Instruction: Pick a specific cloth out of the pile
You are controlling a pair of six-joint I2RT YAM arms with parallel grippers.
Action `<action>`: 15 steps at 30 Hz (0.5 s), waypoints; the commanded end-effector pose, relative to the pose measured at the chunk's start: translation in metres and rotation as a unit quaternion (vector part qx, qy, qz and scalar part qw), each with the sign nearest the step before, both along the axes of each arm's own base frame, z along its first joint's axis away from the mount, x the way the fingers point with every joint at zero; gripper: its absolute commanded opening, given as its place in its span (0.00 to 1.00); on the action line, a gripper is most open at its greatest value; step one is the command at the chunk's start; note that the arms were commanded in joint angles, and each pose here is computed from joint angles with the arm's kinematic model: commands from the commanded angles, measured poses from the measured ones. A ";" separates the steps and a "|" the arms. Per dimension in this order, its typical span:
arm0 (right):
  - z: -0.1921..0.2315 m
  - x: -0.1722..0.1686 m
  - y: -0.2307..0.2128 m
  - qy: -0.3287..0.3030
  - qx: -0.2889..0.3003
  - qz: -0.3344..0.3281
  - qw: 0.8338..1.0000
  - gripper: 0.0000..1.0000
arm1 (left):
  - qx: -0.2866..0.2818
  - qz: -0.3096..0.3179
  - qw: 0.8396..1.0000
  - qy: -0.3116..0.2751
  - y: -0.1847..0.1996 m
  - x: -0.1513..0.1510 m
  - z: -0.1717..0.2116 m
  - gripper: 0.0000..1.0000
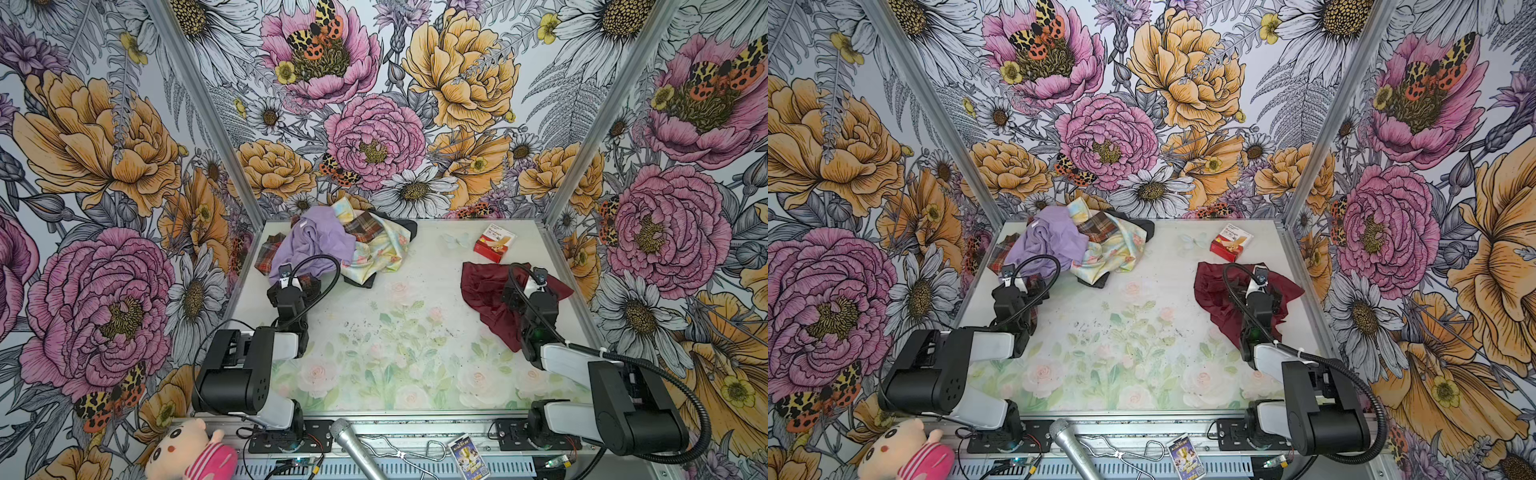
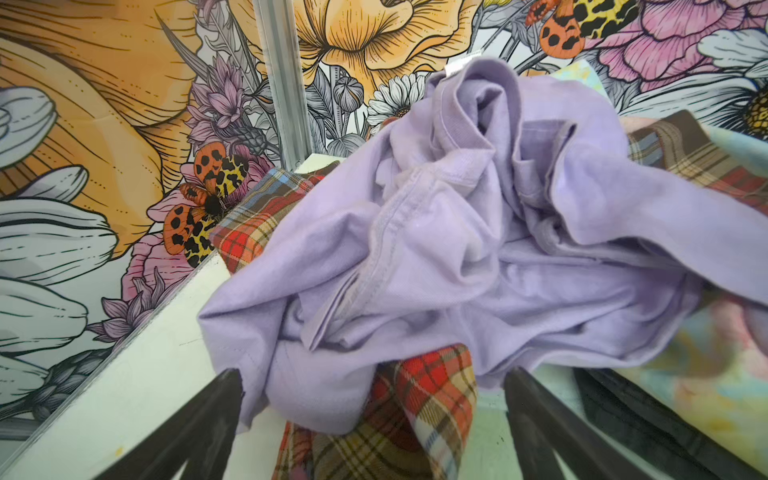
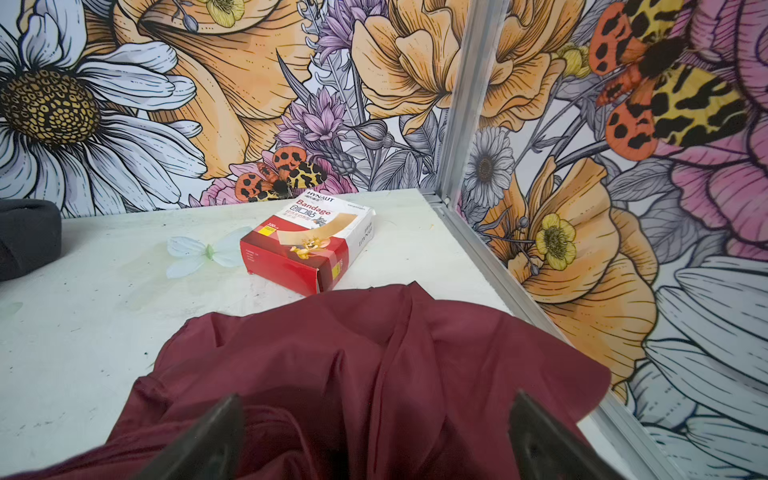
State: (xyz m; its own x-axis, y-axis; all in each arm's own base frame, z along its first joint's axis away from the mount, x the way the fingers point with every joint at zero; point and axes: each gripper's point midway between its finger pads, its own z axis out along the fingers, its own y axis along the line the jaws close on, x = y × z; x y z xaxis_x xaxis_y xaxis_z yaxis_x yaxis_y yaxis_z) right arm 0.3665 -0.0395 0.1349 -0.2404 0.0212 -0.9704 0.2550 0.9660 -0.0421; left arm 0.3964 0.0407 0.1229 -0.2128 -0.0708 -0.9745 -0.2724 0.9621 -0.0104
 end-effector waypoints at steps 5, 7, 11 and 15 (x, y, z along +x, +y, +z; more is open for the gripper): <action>0.000 0.015 0.006 -0.029 -0.001 0.024 0.999 0.99 | 0.000 -0.032 0.999 -0.029 -0.009 0.001 0.008 0.99; -0.005 0.018 0.008 -0.026 -0.002 0.028 0.999 0.99 | -0.002 -0.028 0.999 -0.032 -0.006 0.001 0.009 0.99; -0.015 0.023 0.012 -0.023 -0.009 0.037 0.999 0.99 | -0.015 -0.042 0.998 -0.033 -0.007 0.003 0.008 0.99; -0.023 0.035 0.007 0.014 0.020 0.053 0.998 0.99 | -0.013 -0.040 0.999 -0.027 -0.008 0.005 0.007 0.99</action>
State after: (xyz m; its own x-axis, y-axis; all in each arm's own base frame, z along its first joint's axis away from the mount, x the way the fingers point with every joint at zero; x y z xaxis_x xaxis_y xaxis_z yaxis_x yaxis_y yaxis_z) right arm 0.3884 -0.0327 0.0987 -0.2983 0.0119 -0.9544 0.1870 0.9813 -0.0462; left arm 0.3979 0.0367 0.1272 -0.1775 -0.0777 -0.9810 -0.2201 0.9748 -0.0373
